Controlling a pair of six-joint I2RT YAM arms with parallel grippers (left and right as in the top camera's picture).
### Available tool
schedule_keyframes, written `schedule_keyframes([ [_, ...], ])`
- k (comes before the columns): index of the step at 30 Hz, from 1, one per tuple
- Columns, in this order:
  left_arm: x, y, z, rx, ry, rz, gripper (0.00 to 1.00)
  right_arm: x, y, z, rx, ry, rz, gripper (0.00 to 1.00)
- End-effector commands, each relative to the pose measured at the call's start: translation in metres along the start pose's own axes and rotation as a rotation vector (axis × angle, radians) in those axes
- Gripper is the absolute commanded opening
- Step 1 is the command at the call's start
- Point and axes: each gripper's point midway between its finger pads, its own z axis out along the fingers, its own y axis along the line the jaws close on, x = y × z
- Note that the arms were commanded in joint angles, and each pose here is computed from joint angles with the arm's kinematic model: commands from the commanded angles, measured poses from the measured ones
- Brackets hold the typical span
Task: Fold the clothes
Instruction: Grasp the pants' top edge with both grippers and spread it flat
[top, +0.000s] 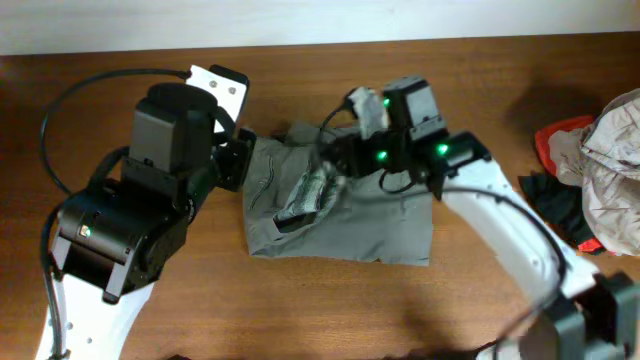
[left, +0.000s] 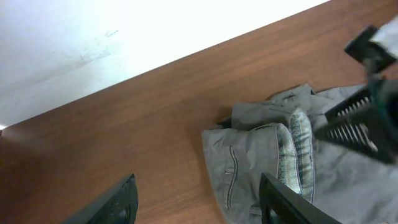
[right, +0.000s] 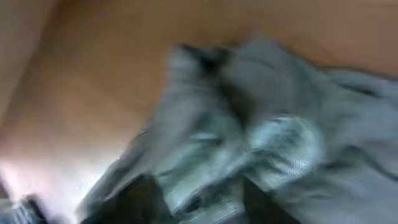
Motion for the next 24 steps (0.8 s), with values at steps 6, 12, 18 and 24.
schedule_keyframes([
  [6, -0.002, 0.006, -0.005, -0.020, -0.010, -0.024, 0.63, 0.057, -0.103, 0.086, 0.157, 0.189, 0.430, 0.04],
  [12, -0.002, 0.005, -0.005, -0.017, -0.011, -0.024, 0.63, 0.054, -0.054, 0.120, -0.123, 0.205, 0.328, 0.04],
  [18, -0.002, 0.006, -0.005, -0.022, -0.011, -0.024, 0.63, 0.047, 0.095, 0.126, -0.597, 0.164, -0.024, 0.04],
  [24, -0.002, 0.008, -0.005, -0.037, -0.011, -0.024, 0.63, 0.087, 0.163, 0.131, -0.700, 0.245, -0.133, 0.04],
])
